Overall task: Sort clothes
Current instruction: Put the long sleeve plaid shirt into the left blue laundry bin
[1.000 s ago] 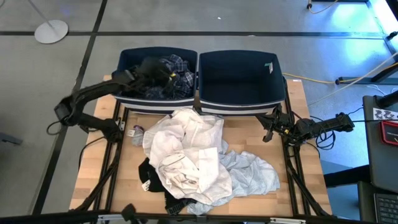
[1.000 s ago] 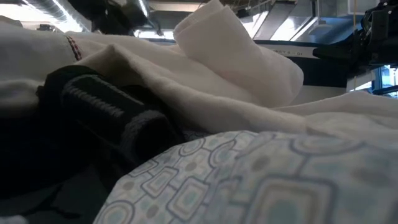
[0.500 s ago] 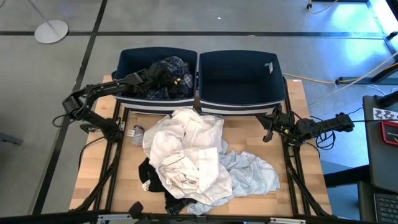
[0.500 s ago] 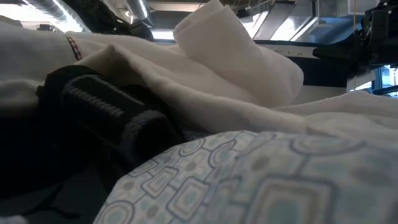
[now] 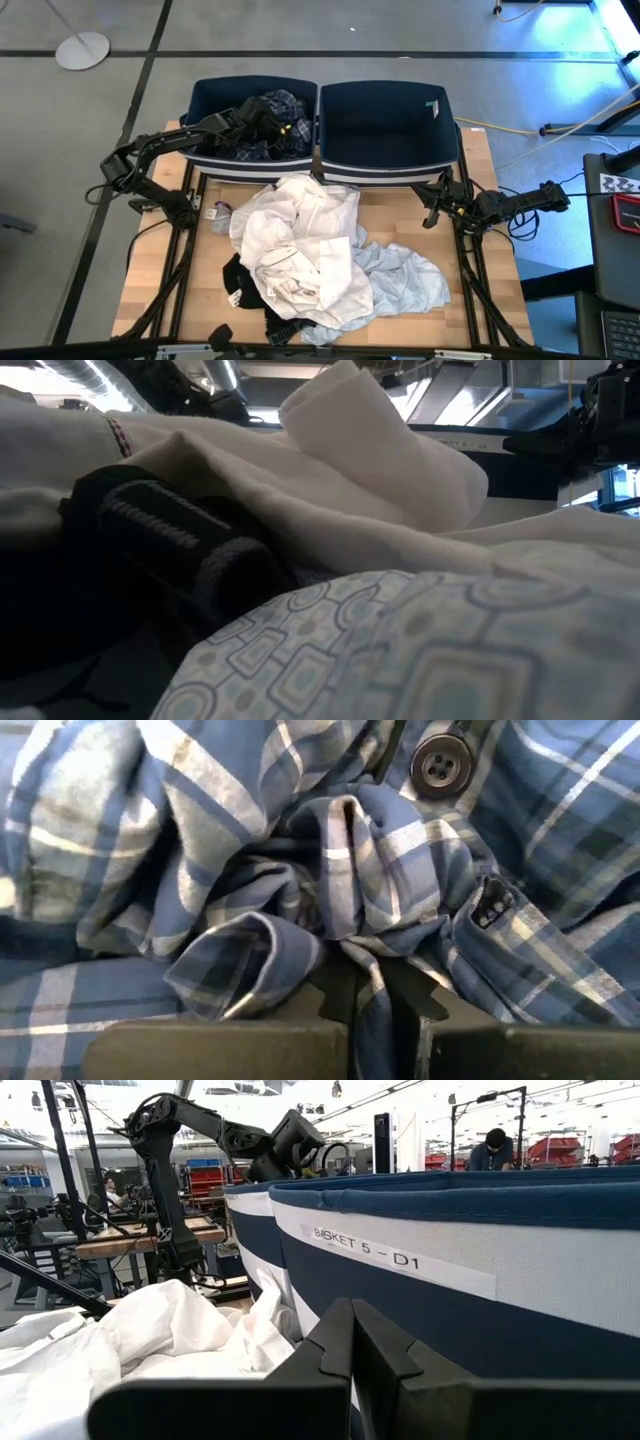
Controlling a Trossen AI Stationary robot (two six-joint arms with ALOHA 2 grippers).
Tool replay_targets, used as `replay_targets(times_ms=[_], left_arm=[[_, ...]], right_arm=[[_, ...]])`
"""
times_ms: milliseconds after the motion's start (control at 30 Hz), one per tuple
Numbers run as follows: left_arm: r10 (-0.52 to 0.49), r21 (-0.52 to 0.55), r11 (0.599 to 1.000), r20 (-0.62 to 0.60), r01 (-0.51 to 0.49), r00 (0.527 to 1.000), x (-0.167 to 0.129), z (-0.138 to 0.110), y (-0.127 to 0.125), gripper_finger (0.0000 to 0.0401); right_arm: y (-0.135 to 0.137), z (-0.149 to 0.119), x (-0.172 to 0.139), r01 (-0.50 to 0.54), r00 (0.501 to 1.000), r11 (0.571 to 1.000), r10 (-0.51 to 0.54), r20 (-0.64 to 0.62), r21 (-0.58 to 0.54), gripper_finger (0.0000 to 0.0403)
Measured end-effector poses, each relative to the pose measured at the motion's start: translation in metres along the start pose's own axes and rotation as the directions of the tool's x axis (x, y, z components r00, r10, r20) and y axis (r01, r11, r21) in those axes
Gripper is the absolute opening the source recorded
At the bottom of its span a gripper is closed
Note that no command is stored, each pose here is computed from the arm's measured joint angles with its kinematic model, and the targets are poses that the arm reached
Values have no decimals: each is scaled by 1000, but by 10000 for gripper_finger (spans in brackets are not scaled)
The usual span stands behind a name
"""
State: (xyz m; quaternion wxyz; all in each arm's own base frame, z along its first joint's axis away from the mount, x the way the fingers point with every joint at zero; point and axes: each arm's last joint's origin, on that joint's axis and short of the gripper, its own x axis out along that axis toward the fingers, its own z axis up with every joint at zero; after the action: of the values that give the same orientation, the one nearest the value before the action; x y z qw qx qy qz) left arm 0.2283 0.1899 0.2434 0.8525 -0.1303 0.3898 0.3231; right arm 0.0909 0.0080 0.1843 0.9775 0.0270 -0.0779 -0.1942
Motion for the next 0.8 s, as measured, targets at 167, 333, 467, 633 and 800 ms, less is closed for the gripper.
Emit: replay_targets(times_ms=[167,333,467,633,800], left_arm=[[2,1,1000,-1,-2,1000,0,0,0,72],[33,15,999,3,-33,999,-1,1,1,153],[59,42,997,22,-60,998,-16,11,5,191],[71,35,997,113,-75,991,-65,34,8,203],[24,57,998,271,-41,962,-131,46,-4,203]], right_arm=[[0,0,0,-8,1000,1000,8,1,0,5],[0,0,0,-8,1000,1000,8,1,0,5],[0,0,0,-7,1000,1000,7,1,0,5],[0,0,0,-7,1000,1000,7,0,0,5],[0,0,0,-8,1000,1000,8,0,0,5]])
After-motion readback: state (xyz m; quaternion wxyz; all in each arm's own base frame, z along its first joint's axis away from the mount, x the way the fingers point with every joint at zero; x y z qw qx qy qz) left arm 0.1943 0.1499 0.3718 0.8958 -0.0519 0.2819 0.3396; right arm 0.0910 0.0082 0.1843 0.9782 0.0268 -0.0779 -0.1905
